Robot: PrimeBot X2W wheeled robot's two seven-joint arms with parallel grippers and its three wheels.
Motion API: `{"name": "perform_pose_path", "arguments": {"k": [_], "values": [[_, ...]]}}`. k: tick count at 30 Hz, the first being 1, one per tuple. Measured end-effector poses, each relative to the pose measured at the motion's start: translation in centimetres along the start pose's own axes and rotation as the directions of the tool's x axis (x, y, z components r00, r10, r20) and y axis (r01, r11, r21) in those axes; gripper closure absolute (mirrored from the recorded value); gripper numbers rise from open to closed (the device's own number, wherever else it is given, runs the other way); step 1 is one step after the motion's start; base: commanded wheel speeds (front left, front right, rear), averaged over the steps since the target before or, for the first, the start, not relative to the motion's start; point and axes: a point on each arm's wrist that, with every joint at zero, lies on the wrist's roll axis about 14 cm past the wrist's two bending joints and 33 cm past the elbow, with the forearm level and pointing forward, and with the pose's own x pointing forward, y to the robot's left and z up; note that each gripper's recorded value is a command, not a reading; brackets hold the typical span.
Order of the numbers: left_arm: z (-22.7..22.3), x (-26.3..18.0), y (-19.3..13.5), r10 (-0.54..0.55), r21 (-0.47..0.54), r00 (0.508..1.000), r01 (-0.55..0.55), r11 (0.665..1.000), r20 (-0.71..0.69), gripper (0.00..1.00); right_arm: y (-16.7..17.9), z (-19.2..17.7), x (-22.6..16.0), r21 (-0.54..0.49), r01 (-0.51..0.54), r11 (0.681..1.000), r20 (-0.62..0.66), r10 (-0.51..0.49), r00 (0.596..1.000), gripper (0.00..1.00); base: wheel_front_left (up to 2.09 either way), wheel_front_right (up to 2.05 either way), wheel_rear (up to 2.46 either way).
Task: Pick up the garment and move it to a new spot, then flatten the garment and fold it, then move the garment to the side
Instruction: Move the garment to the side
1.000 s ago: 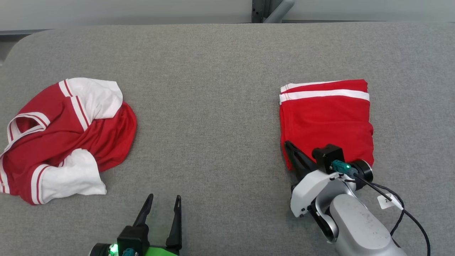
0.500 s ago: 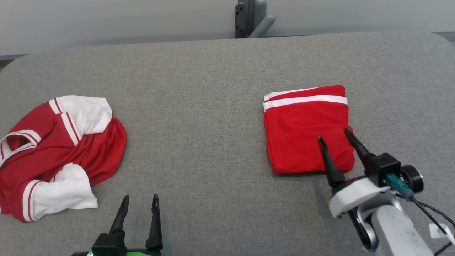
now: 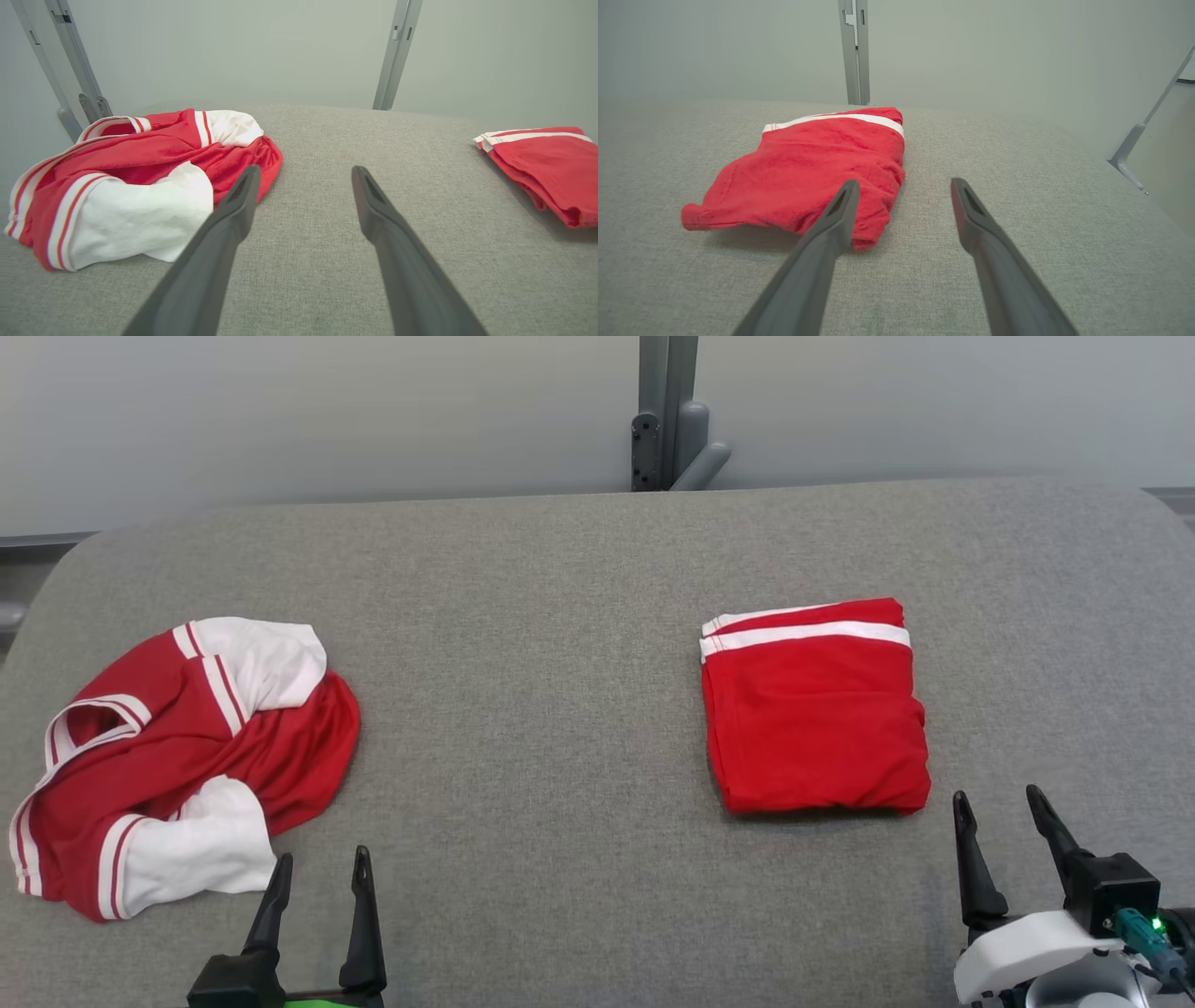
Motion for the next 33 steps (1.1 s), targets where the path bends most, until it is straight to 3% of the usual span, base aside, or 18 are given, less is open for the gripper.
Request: {"name": "perform_pose_path", "arguments": {"k": [13,18,23,26,33], "values": [[0.4,-0.5,0.7,0.02,-0.004,1.0,-0.02,1.0,0.015,0.0,1.2,0.0,-0.2,0.051,-0.009,0.999,0.004,0.009,1.0,0.0,0.0,0.0,0.0],[0.3,0.2,0.2,0.008,-0.013,1.0,-0.007,1.0,0.008,0.0,1.1,2.5,3.3,0.111,-0.019,0.994,0.073,0.011,0.997,0.0,0.0,0.0,0.0],[0.4,1.9,-0.7,-0.018,-0.027,1.0,0.019,0.999,0.013,0.0,-0.4,-0.1,6.9,0.131,0.002,0.991,-0.14,0.016,0.99,0.0,0.0,0.0,0.0],[0.0,2.6,-0.4,0.0,-0.025,1.0,0.0,1.0,0.001,0.0,-0.6,-2.3,8.4,0.133,0.008,0.991,-0.266,0.028,0.964,0.0,0.0,0.0,0.0],[0.1,3.6,1.4,0.078,-0.019,0.997,-0.078,0.997,0.002,0.0,2.5,-7.3,9.7,0.175,-0.043,0.984,-0.437,0.117,0.892,0.0,0.0,0.0,0.0]]}}
